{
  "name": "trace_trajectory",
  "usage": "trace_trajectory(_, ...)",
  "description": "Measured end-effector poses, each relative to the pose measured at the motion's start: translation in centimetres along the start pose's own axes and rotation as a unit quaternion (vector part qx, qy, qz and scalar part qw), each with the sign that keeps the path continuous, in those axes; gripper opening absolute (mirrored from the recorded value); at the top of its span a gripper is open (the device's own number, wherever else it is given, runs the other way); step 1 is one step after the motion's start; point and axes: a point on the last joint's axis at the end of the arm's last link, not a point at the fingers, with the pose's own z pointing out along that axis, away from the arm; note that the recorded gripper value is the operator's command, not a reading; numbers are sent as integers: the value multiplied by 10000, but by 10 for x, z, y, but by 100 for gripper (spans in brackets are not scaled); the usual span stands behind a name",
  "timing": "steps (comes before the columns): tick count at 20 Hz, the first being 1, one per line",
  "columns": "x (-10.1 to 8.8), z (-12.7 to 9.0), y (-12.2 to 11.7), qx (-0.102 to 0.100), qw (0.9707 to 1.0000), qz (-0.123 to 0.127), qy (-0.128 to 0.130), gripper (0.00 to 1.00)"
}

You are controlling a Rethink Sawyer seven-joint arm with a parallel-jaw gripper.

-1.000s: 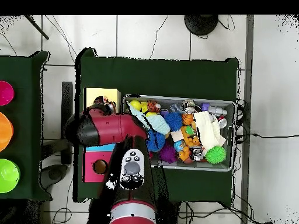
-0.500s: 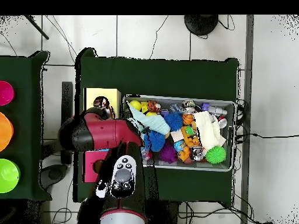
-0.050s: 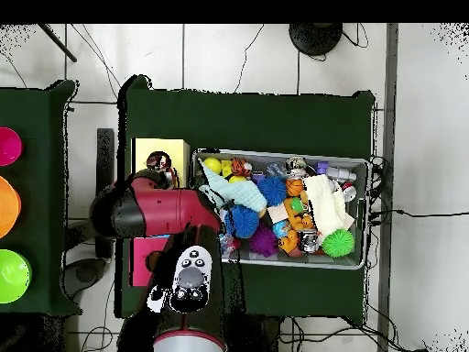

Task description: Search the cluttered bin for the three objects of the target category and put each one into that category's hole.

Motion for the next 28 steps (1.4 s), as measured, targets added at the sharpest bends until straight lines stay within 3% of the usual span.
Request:
trace_trajectory(20, 2, 47, -4, -158, 9985, 440, -271, 0)
trace_trajectory(28, -1, 62, -6, -202, 9966, 570, -557, 0)
